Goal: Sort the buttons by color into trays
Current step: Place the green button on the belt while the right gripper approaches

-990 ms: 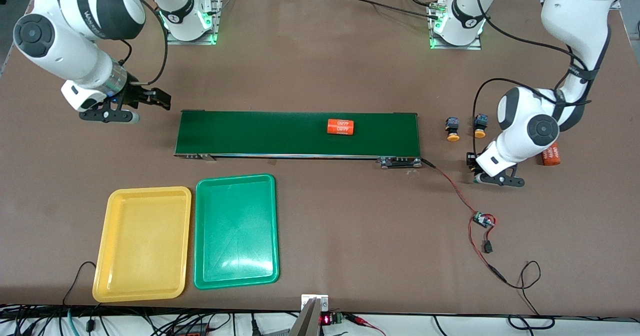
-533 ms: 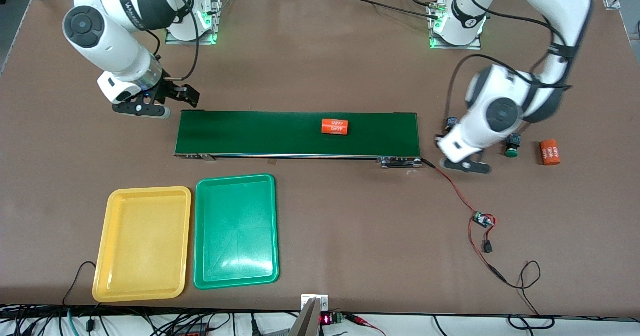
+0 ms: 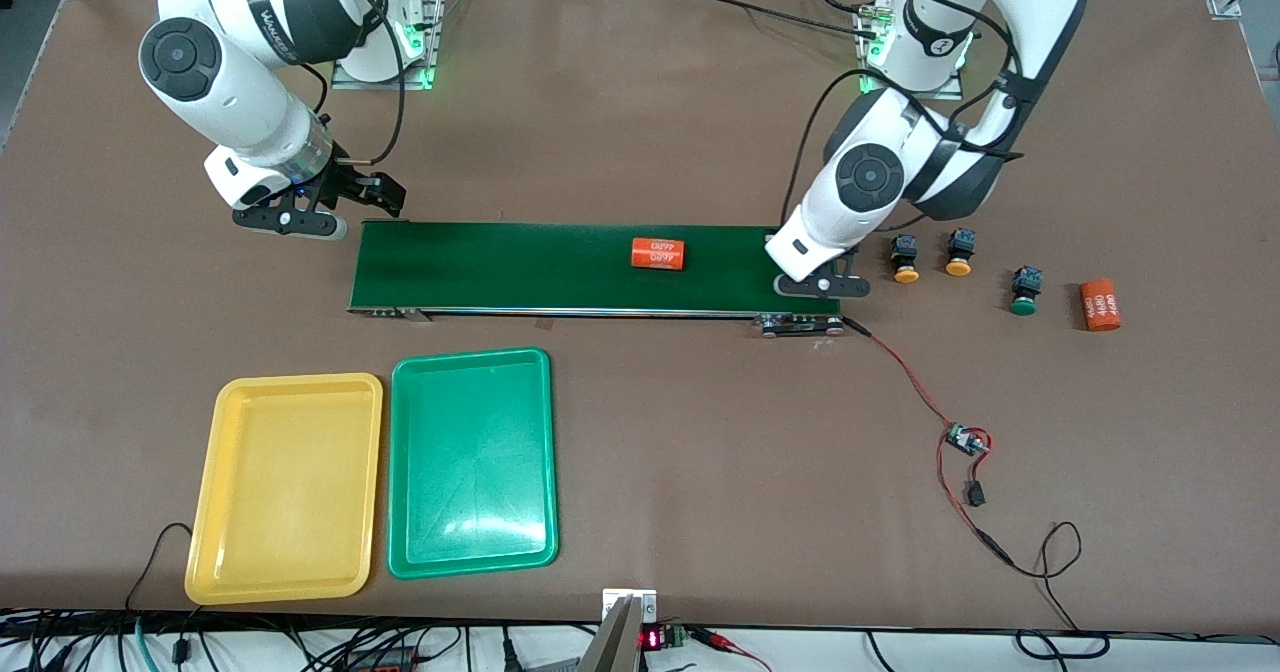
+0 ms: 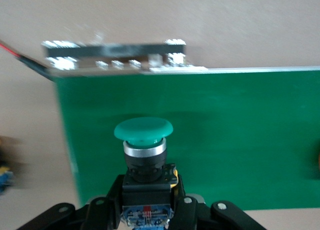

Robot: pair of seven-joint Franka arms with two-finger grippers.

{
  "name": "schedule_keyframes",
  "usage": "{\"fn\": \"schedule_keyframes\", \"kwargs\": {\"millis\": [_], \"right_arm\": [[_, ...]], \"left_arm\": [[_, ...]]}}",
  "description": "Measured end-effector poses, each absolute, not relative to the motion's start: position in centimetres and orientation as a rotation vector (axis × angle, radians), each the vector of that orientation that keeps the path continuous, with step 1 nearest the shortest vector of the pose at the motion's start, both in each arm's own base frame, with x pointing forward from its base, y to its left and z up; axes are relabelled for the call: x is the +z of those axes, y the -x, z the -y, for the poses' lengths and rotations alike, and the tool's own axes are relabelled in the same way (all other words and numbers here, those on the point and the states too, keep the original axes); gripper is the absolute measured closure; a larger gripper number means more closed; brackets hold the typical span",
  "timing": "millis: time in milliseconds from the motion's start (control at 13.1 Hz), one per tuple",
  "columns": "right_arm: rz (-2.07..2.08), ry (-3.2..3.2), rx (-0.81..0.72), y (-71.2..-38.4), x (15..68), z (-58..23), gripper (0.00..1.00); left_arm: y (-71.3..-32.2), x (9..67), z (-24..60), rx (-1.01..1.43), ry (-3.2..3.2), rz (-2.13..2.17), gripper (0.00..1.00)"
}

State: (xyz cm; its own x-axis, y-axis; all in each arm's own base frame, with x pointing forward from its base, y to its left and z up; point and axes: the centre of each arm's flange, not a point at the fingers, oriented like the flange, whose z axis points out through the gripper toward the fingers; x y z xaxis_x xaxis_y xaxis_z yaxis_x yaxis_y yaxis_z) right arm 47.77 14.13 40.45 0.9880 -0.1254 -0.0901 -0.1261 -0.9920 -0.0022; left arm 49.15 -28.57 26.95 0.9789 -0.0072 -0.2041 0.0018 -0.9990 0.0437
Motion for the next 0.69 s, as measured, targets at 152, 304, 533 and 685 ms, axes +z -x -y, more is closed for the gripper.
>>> {"fn": "schedule_keyframes", "kwargs": {"millis": [152,304,533,685], "right_arm": [[-0.207,3.125,0.137,-48.0,40.5,-13.5,0.0],[-0.209,3.123,0.128,-48.4,40.8,-12.3,0.0],[-0.189,3.119,0.119,-49.0,41.0,-10.3,0.0],[-0.178,3.118,0.112,-49.3,41.2,-9.4,0.0]], "left_arm": [[-48.5,25.8,29.5,-0.35,-3.061,-0.008,0.59],[-48.2,24.7,30.0,-0.367,-3.056,-0.022,0.59],[-48.6,24.7,29.8,-0.356,-3.053,-0.046,0.43],[-49.4,26.1,29.3,-0.322,-3.054,-0.067,0.24]]}}
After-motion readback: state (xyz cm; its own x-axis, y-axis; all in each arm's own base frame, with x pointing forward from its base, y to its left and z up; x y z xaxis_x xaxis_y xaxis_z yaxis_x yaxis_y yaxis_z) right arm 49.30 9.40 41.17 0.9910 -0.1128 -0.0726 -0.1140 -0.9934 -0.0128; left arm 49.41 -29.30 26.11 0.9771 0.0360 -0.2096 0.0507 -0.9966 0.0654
